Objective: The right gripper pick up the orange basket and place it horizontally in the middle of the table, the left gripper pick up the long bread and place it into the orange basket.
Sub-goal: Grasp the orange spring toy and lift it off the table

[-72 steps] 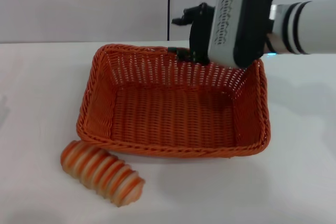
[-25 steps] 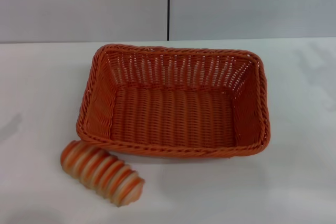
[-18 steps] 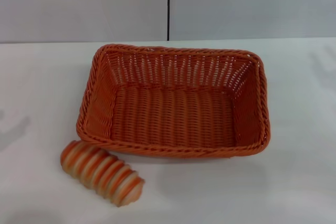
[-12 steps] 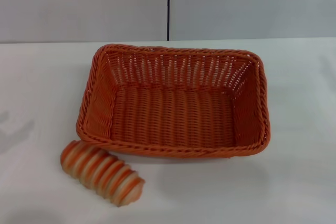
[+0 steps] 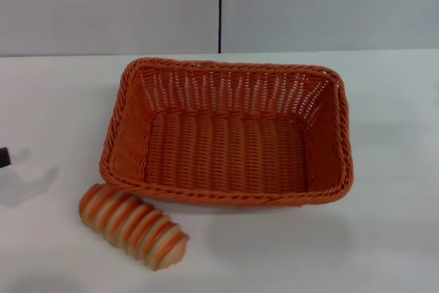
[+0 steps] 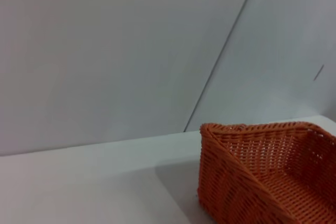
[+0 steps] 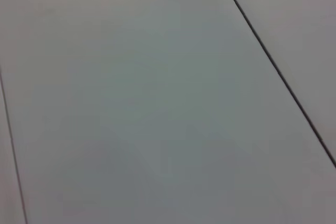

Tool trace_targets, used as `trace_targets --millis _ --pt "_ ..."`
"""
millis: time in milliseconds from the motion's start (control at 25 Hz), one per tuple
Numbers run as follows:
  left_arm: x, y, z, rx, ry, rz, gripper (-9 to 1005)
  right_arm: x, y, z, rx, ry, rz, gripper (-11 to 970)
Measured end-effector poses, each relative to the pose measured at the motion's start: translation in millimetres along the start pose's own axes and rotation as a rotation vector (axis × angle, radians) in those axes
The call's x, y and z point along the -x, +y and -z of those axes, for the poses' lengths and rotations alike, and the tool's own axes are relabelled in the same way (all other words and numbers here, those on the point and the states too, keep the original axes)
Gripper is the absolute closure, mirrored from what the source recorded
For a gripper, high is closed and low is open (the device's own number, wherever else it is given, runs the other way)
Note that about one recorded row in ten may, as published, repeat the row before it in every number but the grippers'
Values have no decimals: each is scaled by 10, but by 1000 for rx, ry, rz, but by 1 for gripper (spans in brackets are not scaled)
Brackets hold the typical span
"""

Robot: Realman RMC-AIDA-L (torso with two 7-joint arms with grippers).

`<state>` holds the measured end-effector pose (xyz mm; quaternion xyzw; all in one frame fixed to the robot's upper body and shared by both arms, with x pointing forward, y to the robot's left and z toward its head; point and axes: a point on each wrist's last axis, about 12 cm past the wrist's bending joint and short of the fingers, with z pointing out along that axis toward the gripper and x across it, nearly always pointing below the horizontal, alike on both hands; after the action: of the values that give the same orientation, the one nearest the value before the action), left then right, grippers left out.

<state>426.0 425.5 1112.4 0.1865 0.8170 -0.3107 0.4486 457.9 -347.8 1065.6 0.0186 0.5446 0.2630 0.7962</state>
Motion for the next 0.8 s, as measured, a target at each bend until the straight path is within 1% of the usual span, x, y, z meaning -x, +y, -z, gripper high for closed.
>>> trace_targets --millis 240,400,560,800 --pt "-90 9 -187 27 -16 -43 271 -1 -7 57 -14 3 1 408" --pt "-168 23 -285 35 11 -56 273 6 -7 82 -17 0 2 408" --pt "-211 23 -302 31 54 -54 274 30 -31 99 -30 -9 4 408" --pt "-221 -11 -287 -4 66 -51 276 49 -48 97 -35 -16 8 408"
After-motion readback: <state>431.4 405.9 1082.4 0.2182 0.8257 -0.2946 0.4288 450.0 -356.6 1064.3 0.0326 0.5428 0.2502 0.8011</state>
